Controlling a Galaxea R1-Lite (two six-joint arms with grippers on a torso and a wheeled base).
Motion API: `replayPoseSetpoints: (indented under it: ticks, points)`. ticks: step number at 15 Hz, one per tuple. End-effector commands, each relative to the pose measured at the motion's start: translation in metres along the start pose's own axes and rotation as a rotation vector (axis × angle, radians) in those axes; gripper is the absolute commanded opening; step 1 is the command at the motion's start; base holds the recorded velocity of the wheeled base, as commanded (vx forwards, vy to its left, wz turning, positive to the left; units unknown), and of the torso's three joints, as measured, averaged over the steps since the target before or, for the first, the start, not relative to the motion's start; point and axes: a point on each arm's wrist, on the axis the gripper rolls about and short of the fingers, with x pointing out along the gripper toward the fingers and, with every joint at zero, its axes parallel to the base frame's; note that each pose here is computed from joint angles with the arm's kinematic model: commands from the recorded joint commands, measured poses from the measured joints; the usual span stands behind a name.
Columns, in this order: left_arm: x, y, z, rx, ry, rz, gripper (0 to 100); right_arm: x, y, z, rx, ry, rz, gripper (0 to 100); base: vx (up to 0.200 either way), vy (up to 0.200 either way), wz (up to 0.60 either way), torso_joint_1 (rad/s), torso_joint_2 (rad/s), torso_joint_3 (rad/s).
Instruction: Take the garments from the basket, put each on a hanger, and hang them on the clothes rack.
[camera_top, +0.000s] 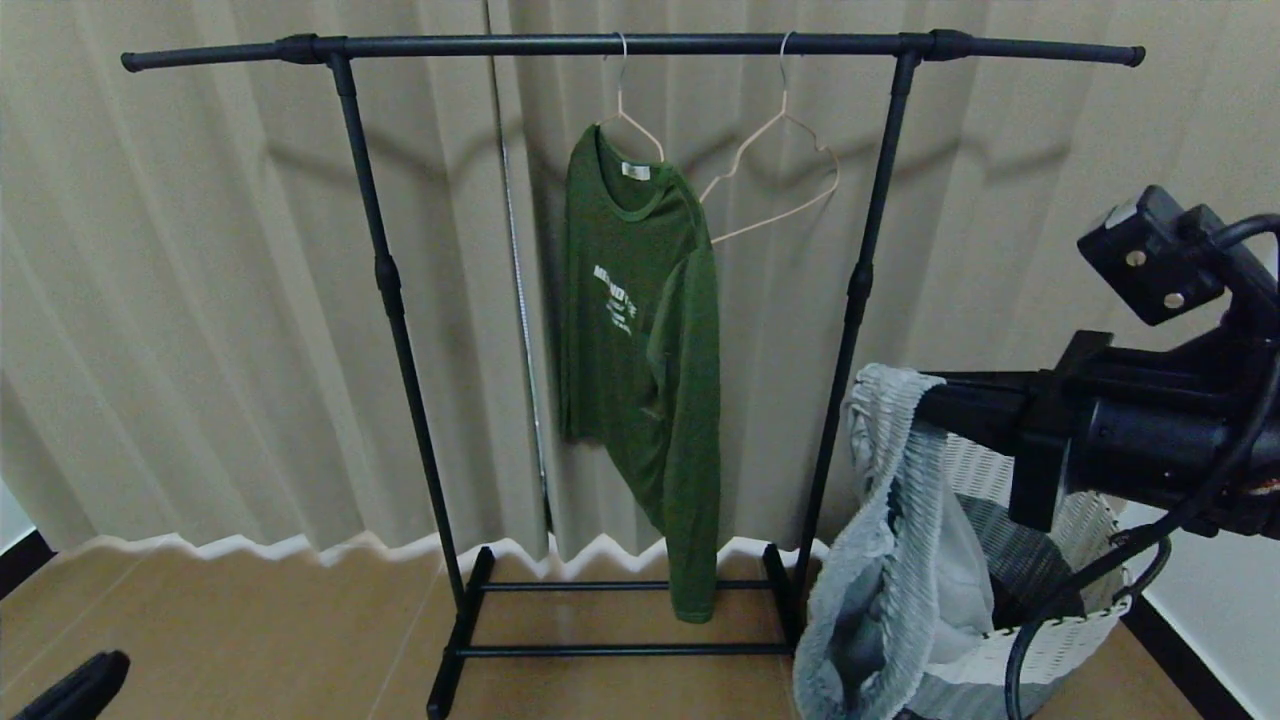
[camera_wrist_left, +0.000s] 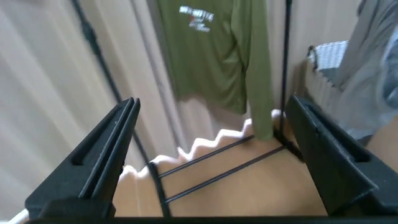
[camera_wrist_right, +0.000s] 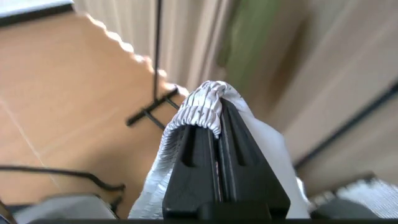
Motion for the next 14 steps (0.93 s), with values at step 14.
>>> replayPoseSetpoints:
  ticks: [14]
  points:
    - [0.185,-0.158,-0.027,-0.275,0.346,-0.495,100,0.016,0.024,0.04,0.047,-0.162,0.193,0,0.0,0.0,0.0,0.0,0.0,0.0]
